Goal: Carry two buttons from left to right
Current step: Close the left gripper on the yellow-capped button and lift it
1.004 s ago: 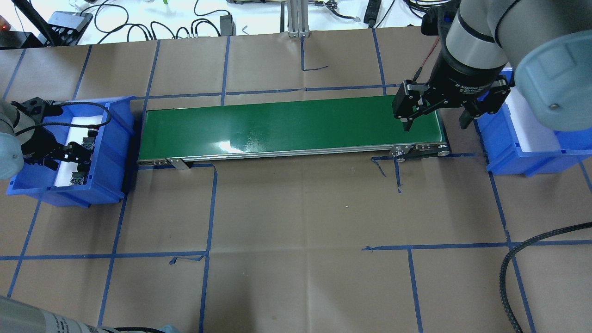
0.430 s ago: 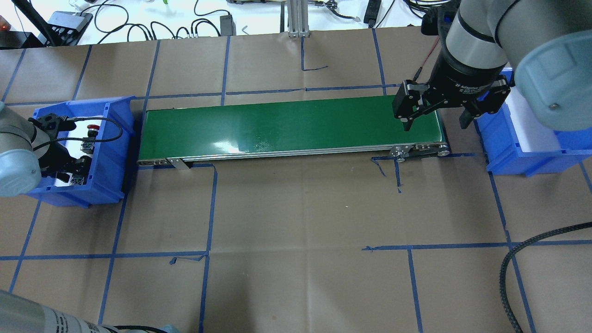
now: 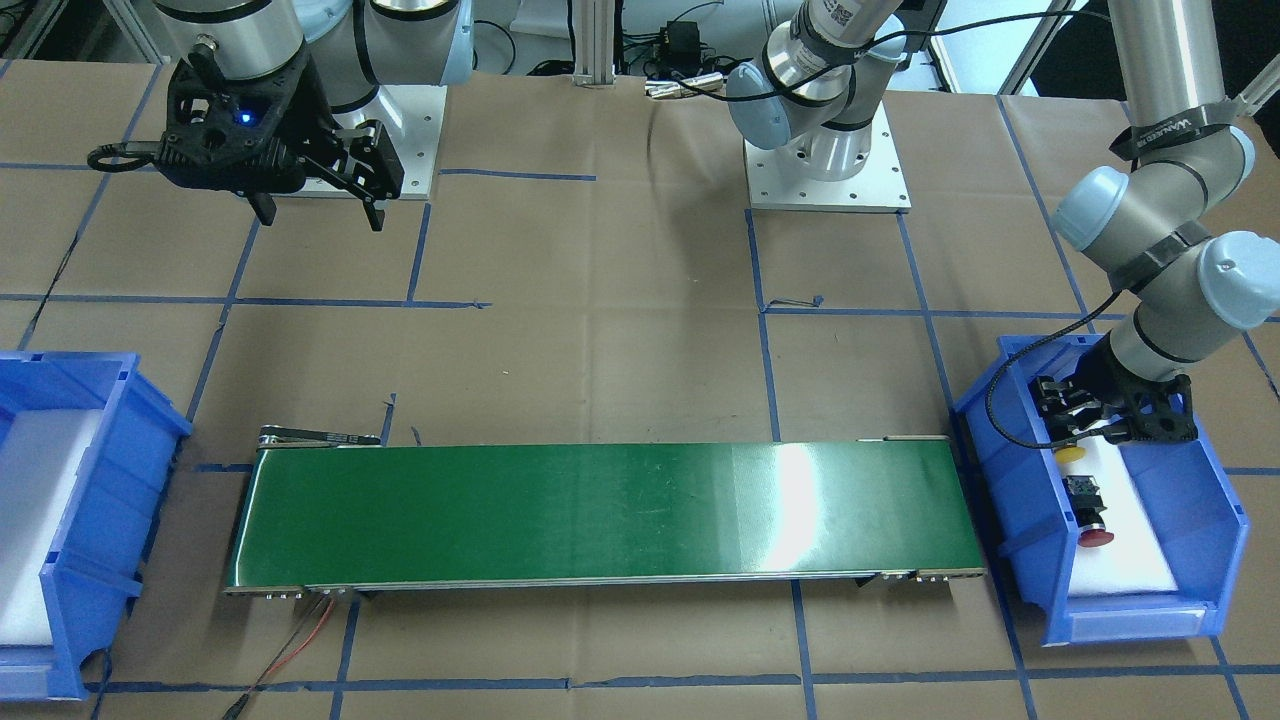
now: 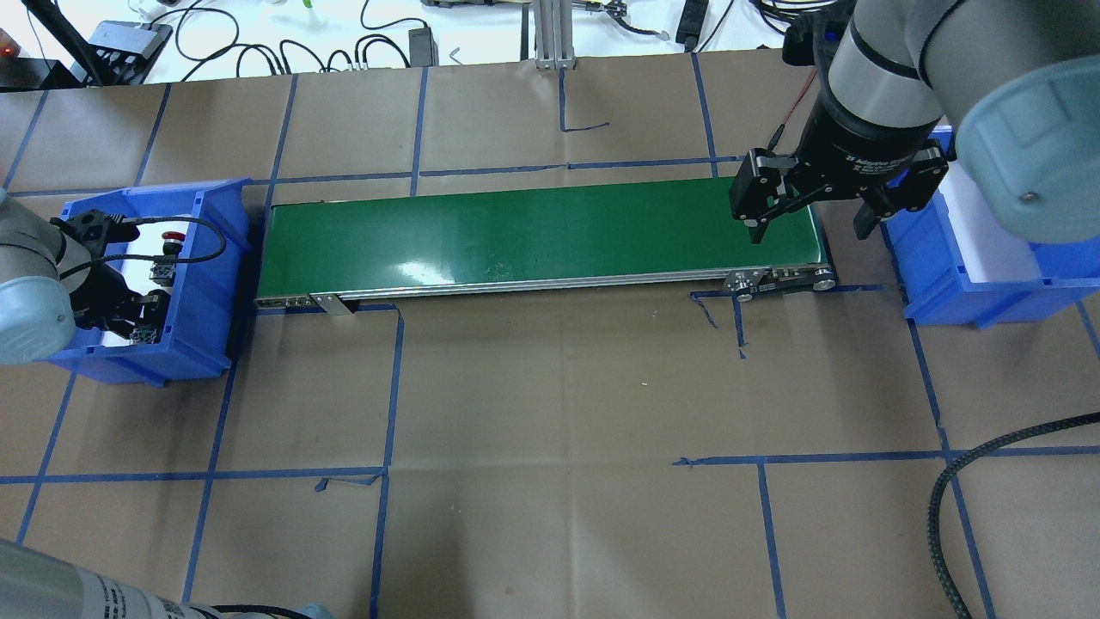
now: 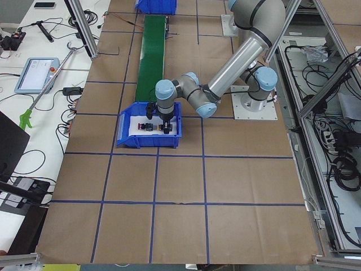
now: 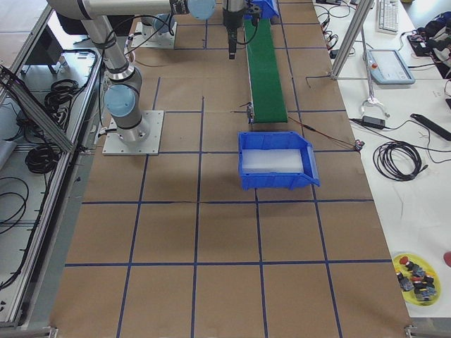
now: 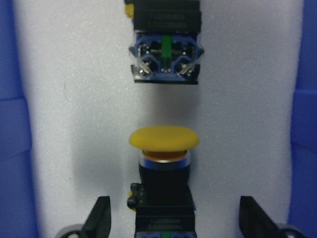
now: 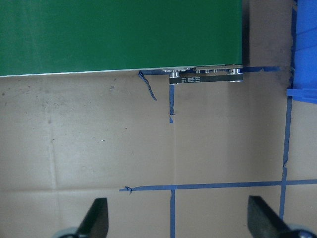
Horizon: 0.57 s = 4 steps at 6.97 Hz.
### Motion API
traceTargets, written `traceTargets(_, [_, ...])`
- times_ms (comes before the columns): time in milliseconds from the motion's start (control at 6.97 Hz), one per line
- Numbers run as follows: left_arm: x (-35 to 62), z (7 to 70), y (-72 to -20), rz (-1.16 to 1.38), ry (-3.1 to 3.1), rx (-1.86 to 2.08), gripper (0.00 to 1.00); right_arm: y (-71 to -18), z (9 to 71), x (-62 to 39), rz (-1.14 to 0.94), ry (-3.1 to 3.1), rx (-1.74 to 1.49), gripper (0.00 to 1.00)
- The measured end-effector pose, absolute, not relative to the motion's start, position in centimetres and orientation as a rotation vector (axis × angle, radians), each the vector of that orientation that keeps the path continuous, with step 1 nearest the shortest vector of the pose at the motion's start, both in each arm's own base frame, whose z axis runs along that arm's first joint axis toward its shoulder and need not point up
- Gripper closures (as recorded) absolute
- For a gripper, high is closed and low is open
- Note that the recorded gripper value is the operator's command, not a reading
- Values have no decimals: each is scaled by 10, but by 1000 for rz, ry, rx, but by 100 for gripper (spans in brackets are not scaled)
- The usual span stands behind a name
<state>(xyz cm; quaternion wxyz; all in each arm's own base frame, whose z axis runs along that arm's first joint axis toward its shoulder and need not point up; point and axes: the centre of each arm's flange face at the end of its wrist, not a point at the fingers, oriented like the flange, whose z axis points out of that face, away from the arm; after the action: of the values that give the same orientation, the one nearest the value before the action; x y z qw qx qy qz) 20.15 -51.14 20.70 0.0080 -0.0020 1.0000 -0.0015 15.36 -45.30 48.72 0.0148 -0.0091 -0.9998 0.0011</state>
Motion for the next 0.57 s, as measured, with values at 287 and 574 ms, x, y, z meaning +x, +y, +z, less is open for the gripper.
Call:
traceTargets(287, [203, 211, -513, -14, 3120, -5, 95, -453, 487, 154, 3, -3112, -29, 0])
traceTargets(574, [207, 228, -518, -47, 3105, -7, 95, -453, 487, 154, 4, -3112, -28, 0])
